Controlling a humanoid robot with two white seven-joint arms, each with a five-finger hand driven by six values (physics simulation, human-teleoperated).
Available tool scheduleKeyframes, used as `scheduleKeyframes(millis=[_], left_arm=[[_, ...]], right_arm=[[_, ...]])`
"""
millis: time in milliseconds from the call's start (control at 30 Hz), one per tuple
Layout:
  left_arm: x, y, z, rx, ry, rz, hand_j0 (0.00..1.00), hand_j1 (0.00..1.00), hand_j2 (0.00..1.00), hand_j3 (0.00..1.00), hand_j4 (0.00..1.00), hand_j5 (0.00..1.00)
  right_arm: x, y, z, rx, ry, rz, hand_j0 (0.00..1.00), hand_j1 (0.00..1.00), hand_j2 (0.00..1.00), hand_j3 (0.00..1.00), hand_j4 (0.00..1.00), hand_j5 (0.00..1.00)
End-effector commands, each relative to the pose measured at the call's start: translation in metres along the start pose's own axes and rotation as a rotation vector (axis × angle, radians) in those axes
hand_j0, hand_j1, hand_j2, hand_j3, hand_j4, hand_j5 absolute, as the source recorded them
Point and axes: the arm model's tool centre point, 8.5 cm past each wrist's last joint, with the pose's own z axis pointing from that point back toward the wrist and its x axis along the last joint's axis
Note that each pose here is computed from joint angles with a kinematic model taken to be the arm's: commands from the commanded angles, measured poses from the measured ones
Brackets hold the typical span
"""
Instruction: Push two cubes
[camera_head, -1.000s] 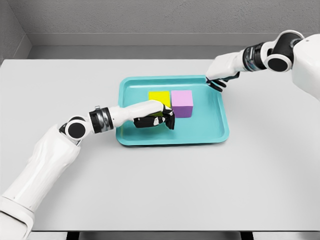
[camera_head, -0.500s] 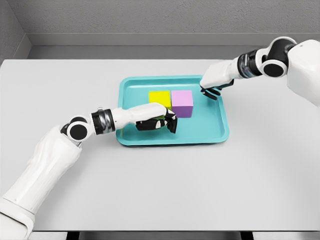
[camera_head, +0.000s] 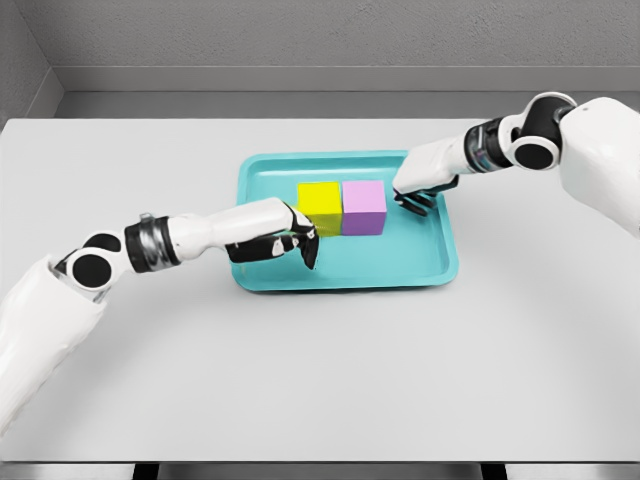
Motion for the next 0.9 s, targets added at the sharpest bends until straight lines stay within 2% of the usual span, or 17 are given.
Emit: scheduleKeyframes(millis=[0, 100, 167, 300, 367, 433, 667, 867], left_arm=[[-0.008, 0.011, 0.034, -0.009, 0.066, -0.008, 0.26, 0.26, 0.26, 0.26, 0.26, 0.26], [-0.023, 0.011, 0.039, 0.006, 0.111, 0.015, 0.26, 0.26, 0.26, 0.26, 0.26, 0.26], [-0.031, 0.019, 0.037, 0.021, 0.128, 0.019, 0.26, 0.26, 0.26, 0.26, 0.26, 0.26], [-0.031, 0.023, 0.047, 0.025, 0.140, 0.016, 0.26, 0.26, 0.26, 0.26, 0.26, 0.26], [-0.032, 0.033, 0.074, 0.035, 0.184, 0.000, 0.26, 0.26, 0.26, 0.26, 0.26, 0.26], [-0.030, 0.036, 0.080, 0.030, 0.193, -0.011, 0.26, 0.26, 0.26, 0.26, 0.26, 0.26], [-0.030, 0.037, 0.080, 0.030, 0.192, -0.014, 0.26, 0.26, 0.26, 0.26, 0.26, 0.26], [-0.029, 0.038, 0.080, 0.033, 0.190, -0.015, 0.26, 0.26, 0.26, 0.26, 0.26, 0.26]], right_arm=[[0.003, -0.003, -0.004, -0.004, -0.008, 0.001, 0.16, 0.16, 0.16, 0.16, 0.16, 0.16], [0.002, 0.001, -0.005, 0.001, -0.005, -0.010, 0.16, 0.16, 0.16, 0.16, 0.16, 0.16], [0.000, 0.002, -0.005, 0.005, -0.002, -0.014, 0.16, 0.16, 0.16, 0.16, 0.16, 0.16], [0.002, 0.000, -0.008, 0.003, -0.007, -0.012, 0.16, 0.16, 0.16, 0.16, 0.16, 0.16], [0.004, -0.001, -0.010, 0.002, -0.012, -0.010, 0.16, 0.16, 0.16, 0.16, 0.16, 0.16], [0.004, -0.001, -0.010, 0.002, -0.012, -0.010, 0.16, 0.16, 0.16, 0.16, 0.16, 0.16], [0.005, 0.001, -0.011, 0.003, -0.015, -0.015, 0.16, 0.16, 0.16, 0.16, 0.16, 0.16], [0.009, -0.004, -0.016, -0.002, -0.026, -0.008, 0.16, 0.16, 0.16, 0.16, 0.16, 0.16]])
